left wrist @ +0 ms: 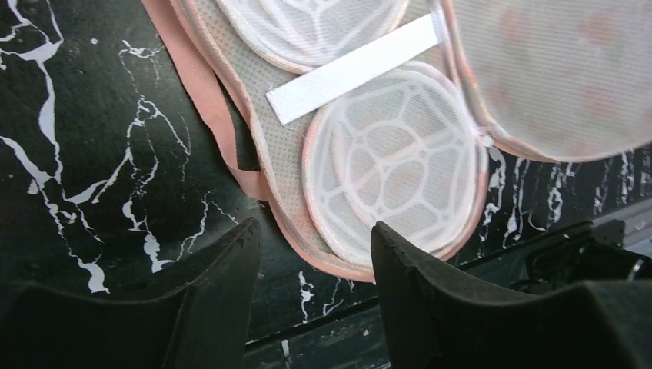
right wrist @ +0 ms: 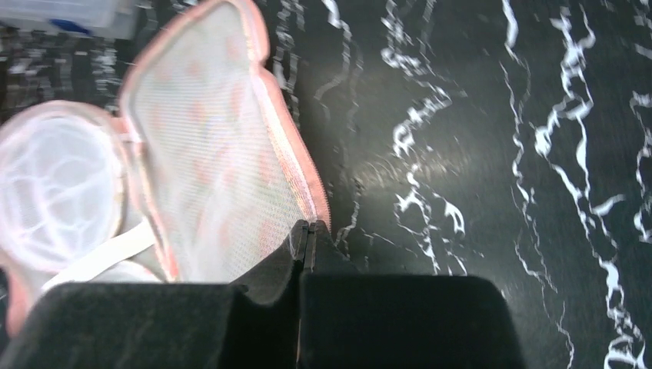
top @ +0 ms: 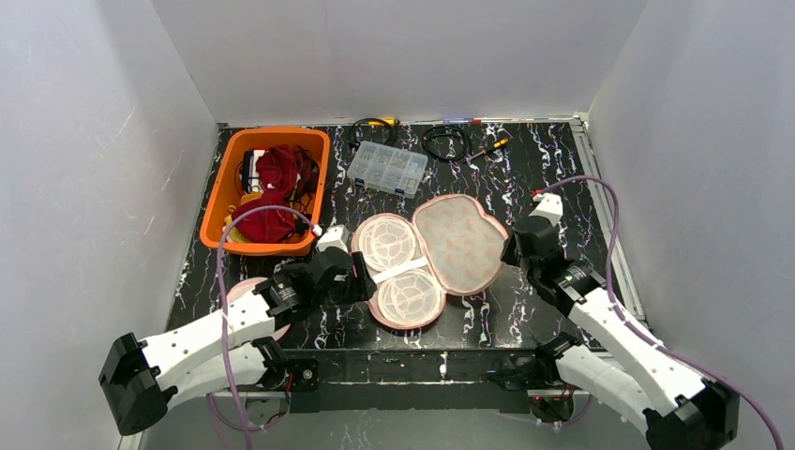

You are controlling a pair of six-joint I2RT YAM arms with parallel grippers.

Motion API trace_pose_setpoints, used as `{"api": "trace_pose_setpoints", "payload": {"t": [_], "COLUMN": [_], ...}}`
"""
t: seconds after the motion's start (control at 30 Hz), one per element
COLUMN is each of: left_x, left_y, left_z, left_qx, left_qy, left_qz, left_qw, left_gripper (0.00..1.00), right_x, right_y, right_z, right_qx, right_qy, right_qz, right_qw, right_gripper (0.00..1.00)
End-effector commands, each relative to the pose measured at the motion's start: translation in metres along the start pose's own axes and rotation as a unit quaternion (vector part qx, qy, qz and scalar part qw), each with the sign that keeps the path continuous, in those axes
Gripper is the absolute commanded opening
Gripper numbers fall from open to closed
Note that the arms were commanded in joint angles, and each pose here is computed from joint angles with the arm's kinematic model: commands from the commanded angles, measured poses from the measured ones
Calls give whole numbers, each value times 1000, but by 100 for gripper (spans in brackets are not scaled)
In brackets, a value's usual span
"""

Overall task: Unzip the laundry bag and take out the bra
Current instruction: Close the laundry bag at the center of the board.

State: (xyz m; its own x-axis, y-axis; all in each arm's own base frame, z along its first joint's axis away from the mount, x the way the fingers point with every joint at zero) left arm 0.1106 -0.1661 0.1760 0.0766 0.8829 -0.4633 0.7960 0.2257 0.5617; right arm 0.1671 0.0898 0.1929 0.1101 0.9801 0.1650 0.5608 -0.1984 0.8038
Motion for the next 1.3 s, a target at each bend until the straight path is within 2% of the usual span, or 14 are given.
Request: {"api": "trace_pose_setpoints", "payload": {"t": [0.0, 0.17, 0.3, 0.43, 0.67, 0.8, 1.03, 1.07, 1.13, 1.2, 1.23, 1.27], "left_x": [9, 8, 9, 11, 16, 27, 49, 51, 53, 53, 52, 51], "left_y": [-2, -6, -11, -15, -9, -1, 2, 1, 0, 0, 0, 0], "left_z": [10, 25, 36, 42, 28, -2, -43, -45, -47, -48, -47, -47], "left_qx": [-10, 9, 22, 28, 8, -28, -87, -91, -96, -94, -93, -92], "left_qy": [53, 69, 79, 84, 106, 130, 135, 132, 124, 121, 120, 120], "left_qz": [16, 21, 17, 17, 9, -5, -39, -43, -47, -48, -47, -47], "left_qw": [998, 997, 997, 996, 994, 991, 986, 986, 986, 987, 987, 987], "left_gripper": [53, 53, 53, 52, 51, 53, 57, 57, 58, 58, 58, 58], "right_x": [14, 35, 55, 77, 134, 158, 181, 183, 188, 190, 190, 189], "right_y": [27, 32, 28, 25, -2, -26, -51, -55, -60, -61, -60, -58], "right_z": [-25, -38, -48, -60, -86, -87, -81, -80, -79, -79, -80, -80], "right_qx": [-27, -31, -33, -36, -19, 6, 34, 43, 58, 63, 62, 59], "right_qy": [104, 239, 373, 462, 524, 522, 540, 541, 547, 545, 541, 537], "right_qz": [-48, -90, -102, -114, -196, -234, -245, -244, -245, -239, -235, -232], "right_qw": [993, 966, 921, 879, 829, 820, 804, 804, 799, 801, 805, 809], "right_gripper": [1, 1, 1, 1, 1, 1, 1, 10, 45, 69, 85, 91]}}
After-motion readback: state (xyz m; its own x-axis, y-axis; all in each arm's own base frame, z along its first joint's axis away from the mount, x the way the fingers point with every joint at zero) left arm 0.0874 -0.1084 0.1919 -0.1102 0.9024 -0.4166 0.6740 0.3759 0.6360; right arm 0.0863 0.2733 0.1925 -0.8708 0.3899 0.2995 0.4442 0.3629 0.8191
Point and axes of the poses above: each gripper's point midway between its finger pads, its own z axis out along the fingers, its own x axis along the line the jaws close on, y = z × x, the point moved 10 cm from there along -z, back along the fingers, and after that the axes turned 2 degrees about -z, right-handed, at the moved point
